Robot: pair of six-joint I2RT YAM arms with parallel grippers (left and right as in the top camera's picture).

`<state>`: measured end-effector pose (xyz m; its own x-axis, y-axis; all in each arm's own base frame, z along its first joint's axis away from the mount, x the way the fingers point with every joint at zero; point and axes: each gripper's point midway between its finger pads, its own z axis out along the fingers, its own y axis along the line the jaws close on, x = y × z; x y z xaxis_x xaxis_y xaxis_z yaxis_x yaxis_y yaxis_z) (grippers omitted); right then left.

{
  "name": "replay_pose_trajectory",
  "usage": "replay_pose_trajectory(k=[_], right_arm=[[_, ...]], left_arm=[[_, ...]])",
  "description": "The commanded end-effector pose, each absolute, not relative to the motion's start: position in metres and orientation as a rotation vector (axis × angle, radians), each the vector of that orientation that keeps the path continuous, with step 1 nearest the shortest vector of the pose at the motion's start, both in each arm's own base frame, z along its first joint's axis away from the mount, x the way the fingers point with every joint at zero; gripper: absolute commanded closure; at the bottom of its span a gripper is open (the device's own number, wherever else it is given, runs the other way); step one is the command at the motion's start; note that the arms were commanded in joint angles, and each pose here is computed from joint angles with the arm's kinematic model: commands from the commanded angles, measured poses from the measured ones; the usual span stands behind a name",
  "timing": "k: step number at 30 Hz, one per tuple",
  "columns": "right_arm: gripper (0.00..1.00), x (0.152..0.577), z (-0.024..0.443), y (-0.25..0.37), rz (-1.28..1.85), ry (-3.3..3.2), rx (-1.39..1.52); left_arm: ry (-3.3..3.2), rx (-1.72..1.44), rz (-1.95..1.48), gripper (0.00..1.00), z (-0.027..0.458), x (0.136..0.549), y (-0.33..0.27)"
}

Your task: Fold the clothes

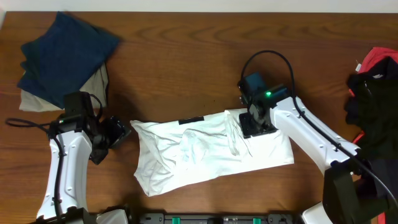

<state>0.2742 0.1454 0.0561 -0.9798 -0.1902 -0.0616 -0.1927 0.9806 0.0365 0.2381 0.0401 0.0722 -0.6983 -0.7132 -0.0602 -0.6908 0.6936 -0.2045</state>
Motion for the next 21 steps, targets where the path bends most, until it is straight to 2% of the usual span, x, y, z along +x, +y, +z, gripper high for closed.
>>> replay_pose_trajectory(k=[1,6,8,9,10,11,21], right_arm=[[0.5,0.254,0.048,0.166,0.218,3.117,-0.312],[0.48,0.231,0.027,0.17,0.213,3.152,-0.384],[0.51,0.223,0.02,0.17,0.206,3.161,-0.406],[0.61,0.221,0.019,0.17,0.205,3.164,-0.414],[0.77,0.219,0.018,0.17,0.201,3.168,-0.42],[0.99,0.217,0.018,0.17,0.198,3.172,-0.424],[0.99,0.206,0.041,0.167,0.197,3.261,-0.441]], left_arm=[[2.776,-1.129,-0.24,0.12,0.074,0.238,0.042],[2.776,-1.13,-0.24,0.12,0.074,0.238,0.042],[2.776,-1.129,-0.239,0.12,0.074,0.238,0.042],[2.776,-1.129,-0.239,0.12,0.074,0.238,0.042],[2.776,-1.13,-0.24,0.12,0.074,0.238,0.042],[2.776,-1.129,-0.239,0.12,0.074,0.238,0.042],[2.777,-1.129,-0.239,0.12,0.074,0.238,0.042]])
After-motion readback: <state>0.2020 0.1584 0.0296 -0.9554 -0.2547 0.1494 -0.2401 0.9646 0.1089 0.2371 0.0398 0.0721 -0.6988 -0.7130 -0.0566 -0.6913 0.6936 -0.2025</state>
